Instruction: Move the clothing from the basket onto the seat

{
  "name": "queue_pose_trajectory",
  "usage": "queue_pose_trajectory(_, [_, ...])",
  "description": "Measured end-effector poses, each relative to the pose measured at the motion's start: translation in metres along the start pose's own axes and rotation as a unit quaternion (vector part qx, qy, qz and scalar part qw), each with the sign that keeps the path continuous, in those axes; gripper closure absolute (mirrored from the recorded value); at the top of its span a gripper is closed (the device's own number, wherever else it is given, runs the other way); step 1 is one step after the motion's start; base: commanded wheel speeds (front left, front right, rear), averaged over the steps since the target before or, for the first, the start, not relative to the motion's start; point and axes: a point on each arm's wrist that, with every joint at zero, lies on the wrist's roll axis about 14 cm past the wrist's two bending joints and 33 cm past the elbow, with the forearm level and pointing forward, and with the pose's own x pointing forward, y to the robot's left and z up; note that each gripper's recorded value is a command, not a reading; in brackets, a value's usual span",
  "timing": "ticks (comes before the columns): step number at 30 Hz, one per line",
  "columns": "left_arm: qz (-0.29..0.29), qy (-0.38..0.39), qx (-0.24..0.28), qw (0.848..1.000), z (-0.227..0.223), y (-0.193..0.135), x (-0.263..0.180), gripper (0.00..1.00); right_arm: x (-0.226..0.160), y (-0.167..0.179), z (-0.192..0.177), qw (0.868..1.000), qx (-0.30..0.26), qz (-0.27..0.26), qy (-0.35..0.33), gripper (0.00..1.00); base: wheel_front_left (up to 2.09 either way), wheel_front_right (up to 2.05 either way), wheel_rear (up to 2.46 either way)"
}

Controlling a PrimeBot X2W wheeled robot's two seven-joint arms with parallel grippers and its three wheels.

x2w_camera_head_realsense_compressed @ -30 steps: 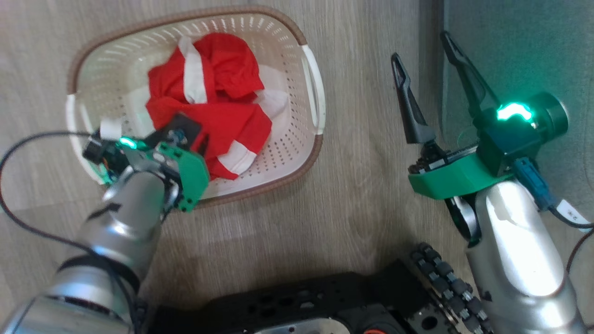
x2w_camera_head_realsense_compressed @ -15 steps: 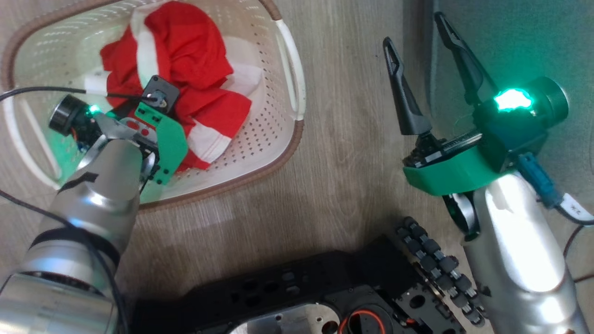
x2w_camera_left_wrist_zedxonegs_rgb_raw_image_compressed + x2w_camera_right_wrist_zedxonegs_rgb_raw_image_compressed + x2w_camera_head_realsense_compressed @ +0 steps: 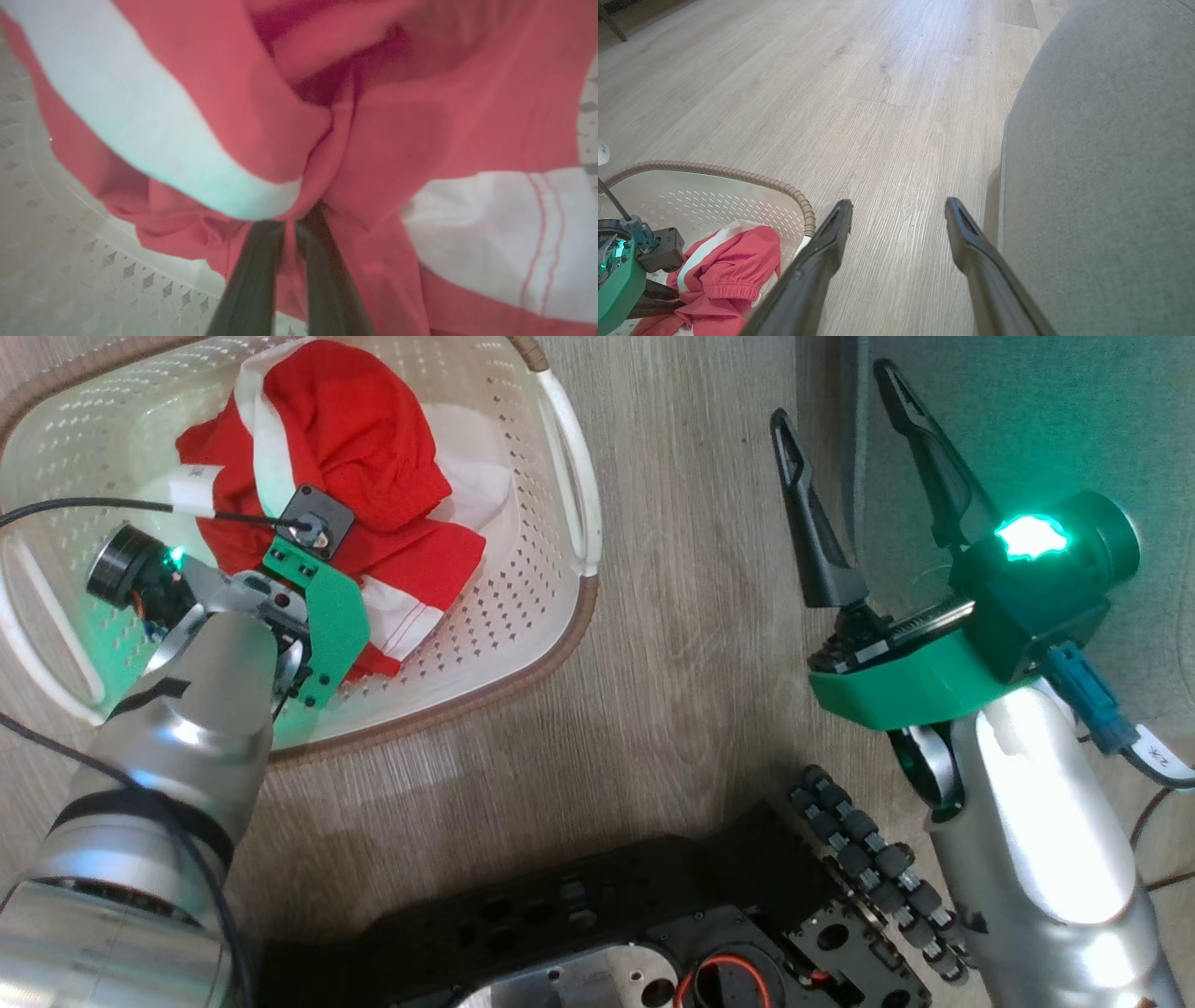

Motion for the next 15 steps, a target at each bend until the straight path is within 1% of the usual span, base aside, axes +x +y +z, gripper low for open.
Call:
queue_pose_trajectory(7, [0.003, -0.012, -0.005, 1.0, 0.01, 0.003, -0.009, 1.0, 0.001, 0.001, 0.013, 1.0, -0.003, 0.003, -0.014, 0.0, 0.0, 0.0, 0.0])
queue_pose_trajectory(15, [0.017, -0.037, -0.026, 0.999, 0.02, 0.004, -0.043, 1.0, -0.002, 0.0, 0.049, 0.999, -0.007, 0.0, -0.05, 0.0, 0.0, 0.0, 0.0])
